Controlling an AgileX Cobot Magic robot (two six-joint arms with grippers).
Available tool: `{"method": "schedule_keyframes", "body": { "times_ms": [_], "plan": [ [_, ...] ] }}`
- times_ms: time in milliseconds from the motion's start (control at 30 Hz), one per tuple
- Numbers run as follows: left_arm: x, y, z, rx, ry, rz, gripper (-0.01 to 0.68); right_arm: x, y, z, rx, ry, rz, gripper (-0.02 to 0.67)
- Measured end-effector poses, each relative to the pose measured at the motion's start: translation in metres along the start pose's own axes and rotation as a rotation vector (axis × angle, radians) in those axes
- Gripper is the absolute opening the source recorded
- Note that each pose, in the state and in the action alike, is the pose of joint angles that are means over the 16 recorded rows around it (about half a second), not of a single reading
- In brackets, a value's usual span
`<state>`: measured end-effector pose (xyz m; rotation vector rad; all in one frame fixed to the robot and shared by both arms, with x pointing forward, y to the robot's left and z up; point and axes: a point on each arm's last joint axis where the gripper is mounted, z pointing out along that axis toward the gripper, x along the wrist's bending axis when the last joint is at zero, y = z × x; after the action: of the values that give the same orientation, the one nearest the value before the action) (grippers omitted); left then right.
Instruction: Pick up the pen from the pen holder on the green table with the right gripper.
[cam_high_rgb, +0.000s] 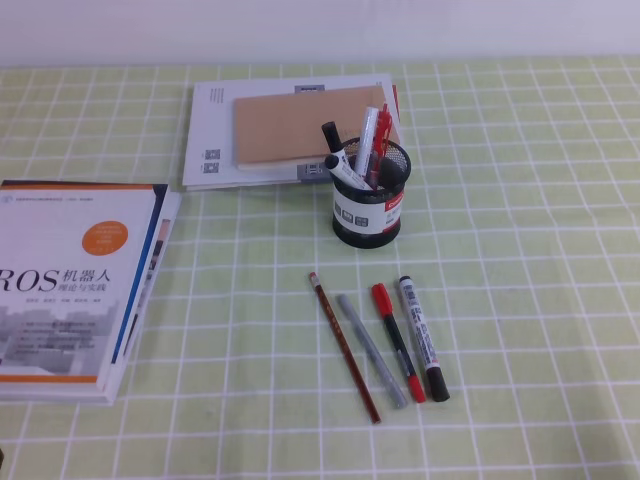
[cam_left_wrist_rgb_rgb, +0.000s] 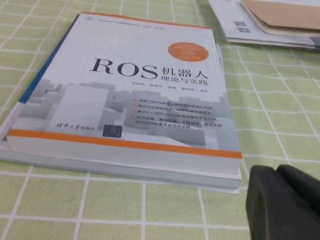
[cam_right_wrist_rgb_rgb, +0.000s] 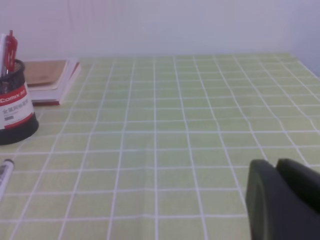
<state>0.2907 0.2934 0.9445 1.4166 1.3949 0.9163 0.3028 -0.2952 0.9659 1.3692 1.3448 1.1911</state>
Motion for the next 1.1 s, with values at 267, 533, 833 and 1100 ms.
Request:
{"method": "schedule_keyframes", "body": {
  "times_ms": [267,533,833,1100],
  "plan": [
    [0.0,0.0,0.0,0.0,0.0,0.0,-0.008,0.0,-0.013,-0.006,0.036,0.006,-0.002,-0.012],
    [0.0,0.0,0.0,0.0,0.0,0.0,-0.008,0.001,-0.021,-0.008,0.119,0.014,0.009,-0.012],
    [0.0,0.0,0.0,0.0,0.0,0.0,-0.008,0.002,-0.022,-0.008,0.136,0.019,0.023,-0.012],
    [0.0,0.0,0.0,0.0,0.0,0.0,-0.008,0.002,-0.022,-0.008,0.136,0.02,0.025,-0.012]
  ]
}}
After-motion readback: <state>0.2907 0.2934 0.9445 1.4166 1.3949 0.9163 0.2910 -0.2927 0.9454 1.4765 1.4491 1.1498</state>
